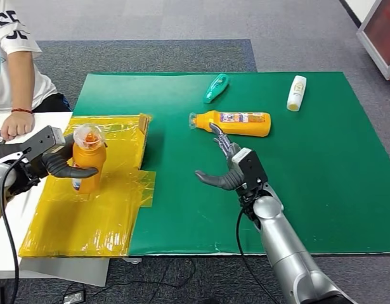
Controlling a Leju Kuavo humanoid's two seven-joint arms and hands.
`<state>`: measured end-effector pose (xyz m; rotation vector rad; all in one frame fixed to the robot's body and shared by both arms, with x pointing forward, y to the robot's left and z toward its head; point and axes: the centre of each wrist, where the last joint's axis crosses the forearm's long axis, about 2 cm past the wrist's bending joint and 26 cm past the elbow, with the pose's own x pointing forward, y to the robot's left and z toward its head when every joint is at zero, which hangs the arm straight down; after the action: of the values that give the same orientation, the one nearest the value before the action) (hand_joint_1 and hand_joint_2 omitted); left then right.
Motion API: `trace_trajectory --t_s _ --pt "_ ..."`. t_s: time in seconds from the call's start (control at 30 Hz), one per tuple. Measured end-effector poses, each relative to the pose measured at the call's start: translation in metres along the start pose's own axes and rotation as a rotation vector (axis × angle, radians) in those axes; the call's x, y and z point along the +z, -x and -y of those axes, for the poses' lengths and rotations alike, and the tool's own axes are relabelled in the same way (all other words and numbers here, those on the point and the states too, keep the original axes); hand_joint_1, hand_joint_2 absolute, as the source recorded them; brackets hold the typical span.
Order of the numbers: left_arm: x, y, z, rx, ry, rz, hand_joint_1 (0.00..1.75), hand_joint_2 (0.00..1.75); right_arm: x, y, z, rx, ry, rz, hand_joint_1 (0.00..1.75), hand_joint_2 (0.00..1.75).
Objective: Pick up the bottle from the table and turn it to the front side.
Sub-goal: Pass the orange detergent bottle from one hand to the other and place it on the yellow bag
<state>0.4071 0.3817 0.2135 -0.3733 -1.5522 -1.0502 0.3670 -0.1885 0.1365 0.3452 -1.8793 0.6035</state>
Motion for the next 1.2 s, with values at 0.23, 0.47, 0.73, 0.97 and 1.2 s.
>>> trace_trajectory --t_s 0.23,0.47,0.73,0.97,1.2 --pt "0.000 0.000 -0.006 -0.031 0.006 -0.070 1.75 1.75 -0.003 0.000 -0.002 0.002 -0.011 -0.003 0.00 1.75" --pt "-0.008 -0.001 -0.009 -0.160 -0.023 -0.196 1.75 1.75 -0.004 0.000 -0.004 0.002 -0.009 -0.006 0.00 1.75" --pt "-0.035 -0.010 -0.002 -0.310 -0.015 -0.283 1.75 1.75 -0.002 0.001 -0.005 0.010 -0.006 -0.015 0.00 1.75" --pt "-0.045 -0.015 0.002 -0.337 0.036 -0.297 1.75 1.75 -0.001 0.003 -0.006 0.010 -0.013 -0.020 0.00 1.75" --pt "-0.054 -0.036 -0.017 -0.390 0.176 -0.355 1.75 1.75 0.000 0.005 -0.010 0.000 -0.032 -0.028 0.00 1.75"
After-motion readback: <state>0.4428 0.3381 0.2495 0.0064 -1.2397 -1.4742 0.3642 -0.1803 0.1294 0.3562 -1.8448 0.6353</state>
